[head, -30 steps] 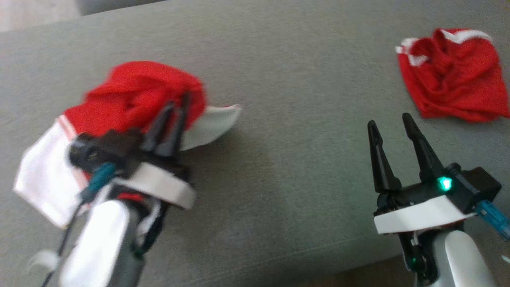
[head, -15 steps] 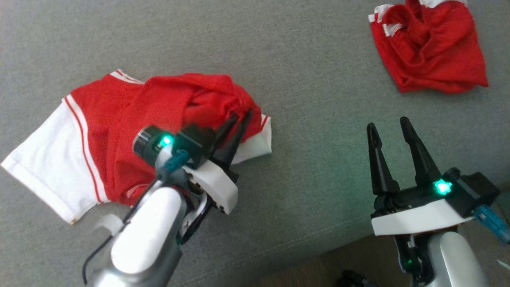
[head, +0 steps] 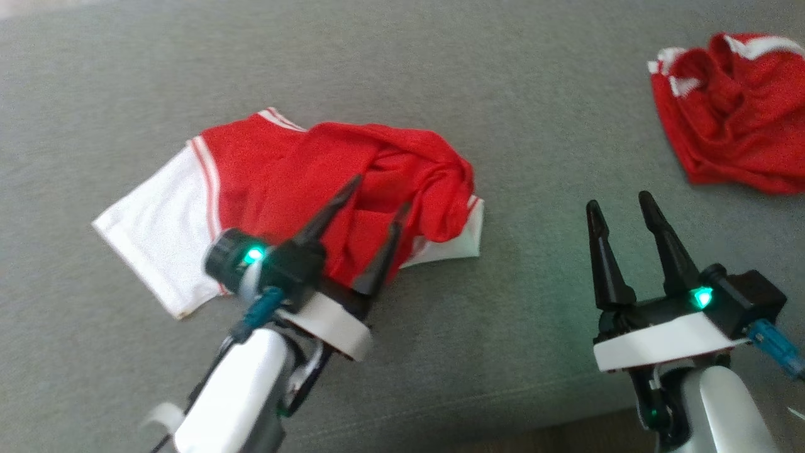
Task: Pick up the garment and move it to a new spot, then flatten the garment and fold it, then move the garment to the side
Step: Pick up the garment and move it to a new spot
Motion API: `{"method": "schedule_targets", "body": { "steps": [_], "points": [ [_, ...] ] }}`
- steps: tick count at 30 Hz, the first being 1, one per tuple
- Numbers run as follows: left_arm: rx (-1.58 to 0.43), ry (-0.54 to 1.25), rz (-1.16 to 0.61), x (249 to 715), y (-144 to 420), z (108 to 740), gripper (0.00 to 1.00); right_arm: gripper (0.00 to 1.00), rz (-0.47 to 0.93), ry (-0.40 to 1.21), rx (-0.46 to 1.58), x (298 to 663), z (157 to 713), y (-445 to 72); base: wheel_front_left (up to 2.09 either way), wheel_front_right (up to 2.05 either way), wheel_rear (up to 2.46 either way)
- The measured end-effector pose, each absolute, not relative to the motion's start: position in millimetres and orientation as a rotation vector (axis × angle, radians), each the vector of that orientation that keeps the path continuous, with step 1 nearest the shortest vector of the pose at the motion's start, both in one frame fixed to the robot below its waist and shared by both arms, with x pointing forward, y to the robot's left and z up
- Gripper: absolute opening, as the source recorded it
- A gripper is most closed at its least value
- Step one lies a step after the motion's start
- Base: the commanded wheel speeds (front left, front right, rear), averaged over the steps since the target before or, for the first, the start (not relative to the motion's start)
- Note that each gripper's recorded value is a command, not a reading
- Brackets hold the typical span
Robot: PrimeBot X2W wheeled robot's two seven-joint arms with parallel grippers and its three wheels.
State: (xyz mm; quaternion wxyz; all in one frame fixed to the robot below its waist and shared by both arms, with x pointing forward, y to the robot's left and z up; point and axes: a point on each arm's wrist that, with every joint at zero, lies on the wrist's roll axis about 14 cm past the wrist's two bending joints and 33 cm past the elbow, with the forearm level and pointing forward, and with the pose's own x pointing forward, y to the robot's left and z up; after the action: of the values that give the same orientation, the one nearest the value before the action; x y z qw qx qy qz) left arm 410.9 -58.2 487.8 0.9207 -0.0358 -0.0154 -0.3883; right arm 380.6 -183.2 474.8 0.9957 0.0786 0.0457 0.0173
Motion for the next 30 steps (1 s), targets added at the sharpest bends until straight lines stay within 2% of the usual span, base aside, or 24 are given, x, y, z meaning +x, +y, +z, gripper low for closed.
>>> {"method": "schedule_targets", "body": {
  "steps": [8,15,20,30],
  "points": [
    [-0.062,-0.088,-0.448,435.3,41.9,507.8,1.00,1.00,0.110,0.071,0.133,390.8,487.6,-162.0,0.00,0.00,0.00],
    [-0.026,-0.067,-0.216,428.4,123.1,504.9,1.00,1.00,0.140,0.046,0.098,393.0,501.3,-154.0,0.00,0.00,0.00],
    [-0.021,-0.057,-0.140,412.2,151.0,503.9,1.00,1.00,0.143,0.063,0.094,381.8,500.4,-152.8,0.00,0.00,0.00],
    [-0.036,-0.036,-0.133,386.4,154.2,499.5,1.00,1.00,0.129,0.080,0.087,358.9,501.7,-157.0,0.00,0.00,0.00]
  ]
}}
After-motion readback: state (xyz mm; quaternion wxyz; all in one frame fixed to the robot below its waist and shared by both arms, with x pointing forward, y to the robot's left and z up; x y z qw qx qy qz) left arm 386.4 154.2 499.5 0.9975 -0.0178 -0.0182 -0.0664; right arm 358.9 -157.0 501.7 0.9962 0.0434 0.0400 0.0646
